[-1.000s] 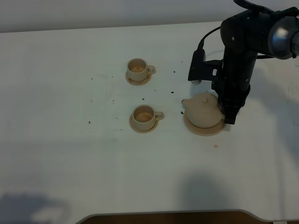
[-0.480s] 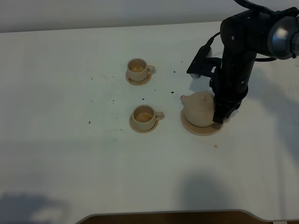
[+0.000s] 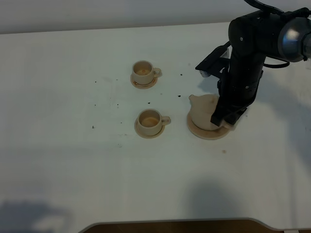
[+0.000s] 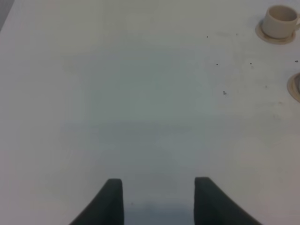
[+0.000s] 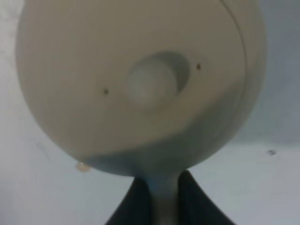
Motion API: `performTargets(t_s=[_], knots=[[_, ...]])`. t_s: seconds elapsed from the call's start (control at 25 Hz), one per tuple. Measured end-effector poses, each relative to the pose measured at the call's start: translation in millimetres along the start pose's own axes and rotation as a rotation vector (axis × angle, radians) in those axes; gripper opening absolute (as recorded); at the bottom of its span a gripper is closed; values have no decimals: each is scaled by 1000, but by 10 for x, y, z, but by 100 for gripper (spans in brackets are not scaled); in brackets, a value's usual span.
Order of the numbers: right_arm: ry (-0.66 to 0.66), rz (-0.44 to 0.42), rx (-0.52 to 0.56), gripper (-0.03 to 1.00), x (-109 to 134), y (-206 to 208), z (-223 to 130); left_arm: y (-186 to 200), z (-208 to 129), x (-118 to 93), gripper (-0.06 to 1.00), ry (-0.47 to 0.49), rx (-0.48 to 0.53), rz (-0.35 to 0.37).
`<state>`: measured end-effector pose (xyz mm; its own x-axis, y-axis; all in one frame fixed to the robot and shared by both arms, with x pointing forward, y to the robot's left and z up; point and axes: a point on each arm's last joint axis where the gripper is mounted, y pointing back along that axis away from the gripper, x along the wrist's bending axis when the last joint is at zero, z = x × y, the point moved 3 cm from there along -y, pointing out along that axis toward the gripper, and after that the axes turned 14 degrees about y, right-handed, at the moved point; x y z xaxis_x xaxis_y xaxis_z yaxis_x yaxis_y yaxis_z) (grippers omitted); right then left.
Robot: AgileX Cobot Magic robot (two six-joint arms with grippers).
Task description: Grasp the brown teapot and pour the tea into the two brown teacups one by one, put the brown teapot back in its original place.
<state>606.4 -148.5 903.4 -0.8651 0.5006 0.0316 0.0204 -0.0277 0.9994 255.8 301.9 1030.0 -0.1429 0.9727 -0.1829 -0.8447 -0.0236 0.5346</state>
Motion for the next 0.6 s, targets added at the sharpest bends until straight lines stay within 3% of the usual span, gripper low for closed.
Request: performTargets(t_s=[0.6], knots=[[-43,14,7,13,17,0,-8,0,0,0,37,0,0,0]])
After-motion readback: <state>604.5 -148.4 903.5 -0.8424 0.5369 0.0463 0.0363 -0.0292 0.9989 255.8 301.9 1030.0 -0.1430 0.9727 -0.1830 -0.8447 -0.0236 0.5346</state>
